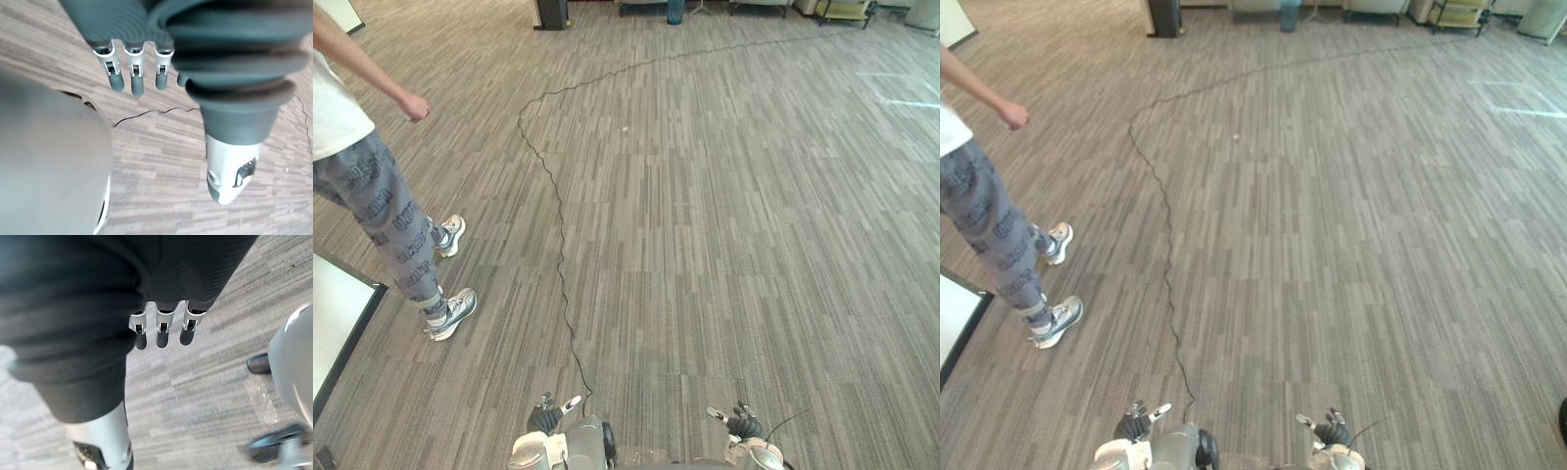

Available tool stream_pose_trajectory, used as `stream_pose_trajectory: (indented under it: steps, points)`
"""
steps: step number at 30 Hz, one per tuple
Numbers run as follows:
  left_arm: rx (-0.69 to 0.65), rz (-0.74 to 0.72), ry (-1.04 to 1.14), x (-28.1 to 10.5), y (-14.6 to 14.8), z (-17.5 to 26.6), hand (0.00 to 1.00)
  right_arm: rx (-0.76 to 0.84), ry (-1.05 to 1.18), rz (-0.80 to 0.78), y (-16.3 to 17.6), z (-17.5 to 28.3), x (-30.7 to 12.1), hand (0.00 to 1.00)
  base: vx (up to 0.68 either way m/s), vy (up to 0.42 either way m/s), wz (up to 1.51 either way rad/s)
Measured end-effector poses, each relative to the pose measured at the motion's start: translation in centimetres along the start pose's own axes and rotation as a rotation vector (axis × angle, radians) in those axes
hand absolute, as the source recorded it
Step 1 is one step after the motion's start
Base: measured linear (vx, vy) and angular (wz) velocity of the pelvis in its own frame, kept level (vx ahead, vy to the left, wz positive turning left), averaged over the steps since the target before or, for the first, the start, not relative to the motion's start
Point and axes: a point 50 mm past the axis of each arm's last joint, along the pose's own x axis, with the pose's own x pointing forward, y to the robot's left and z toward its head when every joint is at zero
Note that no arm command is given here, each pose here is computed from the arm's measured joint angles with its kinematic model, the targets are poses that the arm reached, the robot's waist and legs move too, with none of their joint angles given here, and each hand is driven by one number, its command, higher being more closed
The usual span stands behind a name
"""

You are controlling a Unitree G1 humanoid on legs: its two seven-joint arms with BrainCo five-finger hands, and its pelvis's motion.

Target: Pick up cushions and gather them together orderly.

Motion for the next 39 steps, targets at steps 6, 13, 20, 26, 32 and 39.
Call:
stream_pose_trajectory:
  steps: [6,13,20,26,32,39]
  points:
    - [-0.002,0.020,-0.013,0.3,0.3,0.7,0.00,0.028,-0.018,0.052,2.1,0.0,-0.2,0.00,0.51,0.293,-0.12]
    - [0.051,-0.039,-0.016,0.5,-1.2,1.1,0.00,0.043,-0.070,0.049,1.6,0.5,-0.6,0.00,0.41,0.091,-0.09]
    - [0.009,-0.089,-0.014,0.9,-3.7,1.9,0.00,0.075,-0.061,-0.019,-0.9,0.7,-0.2,0.00,0.59,-0.096,0.33]
    - [-0.096,-0.047,0.062,0.1,-3.0,-0.5,0.00,0.026,-0.072,-0.045,-2.6,1.5,0.0,0.00,0.75,-0.201,0.18]
    - [-0.098,-0.021,-0.069,0.7,-1.7,2.3,0.00,0.079,-0.048,0.055,1.6,0.7,-0.1,0.00,0.59,-0.016,-0.25]
    - [-0.080,0.007,-0.066,0.6,-0.4,2.1,0.00,0.075,-0.001,0.077,2.7,-0.9,-0.7,0.00,0.70,0.282,-0.63]
